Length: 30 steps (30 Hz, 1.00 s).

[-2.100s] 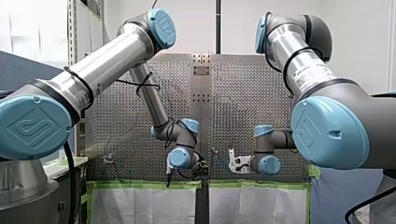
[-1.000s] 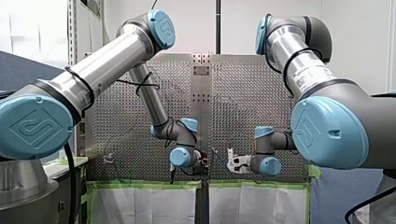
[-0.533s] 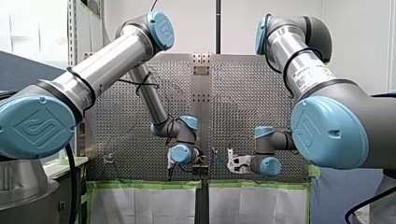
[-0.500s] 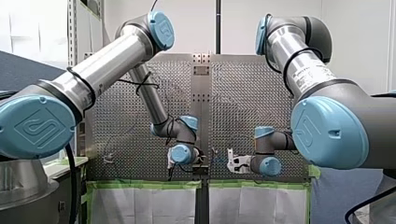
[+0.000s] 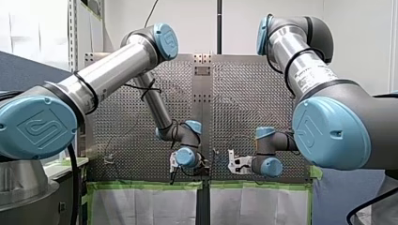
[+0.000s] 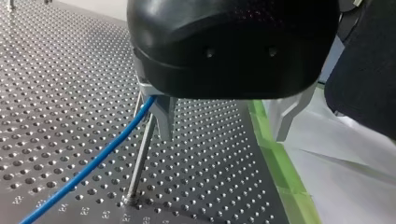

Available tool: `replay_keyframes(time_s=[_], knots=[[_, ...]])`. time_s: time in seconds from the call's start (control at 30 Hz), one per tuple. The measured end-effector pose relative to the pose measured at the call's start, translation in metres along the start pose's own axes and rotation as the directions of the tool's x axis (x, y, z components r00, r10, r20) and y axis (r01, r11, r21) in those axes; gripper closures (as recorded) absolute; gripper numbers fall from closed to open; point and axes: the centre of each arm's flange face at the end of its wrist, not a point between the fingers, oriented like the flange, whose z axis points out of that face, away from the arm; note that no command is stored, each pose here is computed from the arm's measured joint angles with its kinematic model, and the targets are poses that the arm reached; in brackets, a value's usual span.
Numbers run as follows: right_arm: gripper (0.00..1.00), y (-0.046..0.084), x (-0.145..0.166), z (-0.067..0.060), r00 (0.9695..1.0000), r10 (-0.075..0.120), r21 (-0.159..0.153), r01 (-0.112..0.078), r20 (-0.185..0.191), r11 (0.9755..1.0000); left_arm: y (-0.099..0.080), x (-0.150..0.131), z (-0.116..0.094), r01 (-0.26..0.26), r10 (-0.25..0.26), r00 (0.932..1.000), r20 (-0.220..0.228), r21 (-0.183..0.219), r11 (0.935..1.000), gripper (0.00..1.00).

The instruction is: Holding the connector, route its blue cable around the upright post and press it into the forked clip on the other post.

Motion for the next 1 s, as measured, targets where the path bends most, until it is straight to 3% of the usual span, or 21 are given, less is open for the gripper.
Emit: replay_keyframes(time_s=[0.03,0.1,0.13,0.2,0.23,0.27,0.3,0.33,0.4,1.0], knots=[[0.98,0.000,0.000,0.000,1.0000,0.000,0.000,0.000,0.000,1.0000,0.000,-0.001,0.001,0.000,0.000,1.0000,0.001,-0.001,1.0000,0.01],[0.98,0.001,0.000,0.000,1.0000,0.000,-0.001,0.000,0.000,1.0000,0.000,-0.002,0.002,0.001,-0.001,1.0000,0.001,-0.003,1.0000,0.14],[0.98,0.001,0.000,0.000,1.0000,0.000,-0.001,0.000,-0.001,1.0000,0.001,-0.002,0.003,0.001,-0.001,1.0000,0.000,-0.003,1.0000,0.14],[0.98,0.001,0.000,0.001,1.0000,0.000,-0.001,0.000,-0.001,1.0000,0.001,-0.003,0.003,0.001,-0.001,1.0000,-0.001,-0.004,1.0000,0.47],[0.98,0.001,0.000,0.001,1.0000,0.000,-0.002,0.000,-0.001,1.0000,0.001,-0.003,0.003,0.001,-0.001,1.0000,-0.001,-0.005,1.0000,0.47],[0.98,0.001,0.001,0.001,1.0000,-0.001,-0.003,0.001,-0.002,1.0000,0.001,-0.003,0.003,0.000,0.000,1.0000,-0.002,-0.005,1.0000,0.61],[0.98,0.002,0.001,0.001,1.0000,0.000,-0.004,0.000,-0.002,1.0000,0.001,-0.002,0.003,-0.002,0.002,1.0000,-0.005,-0.005,1.0000,0.82],[0.98,0.002,0.001,0.001,1.0000,0.000,-0.005,0.000,-0.002,1.0000,0.002,-0.002,0.003,-0.004,0.004,1.0000,-0.008,-0.006,1.0000,0.82],[0.98,0.004,0.001,0.002,1.0000,0.002,-0.008,-0.002,-0.002,1.0000,0.002,-0.002,0.002,-0.007,0.007,0.9999,-0.013,-0.007,1.0000,1.00],[0.98,0.025,0.010,0.016,0.9997,0.014,-0.045,-0.013,0.020,0.9989,-0.005,-0.001,-0.001,-0.024,0.024,0.9997,-0.005,0.004,0.9997,1.00]])
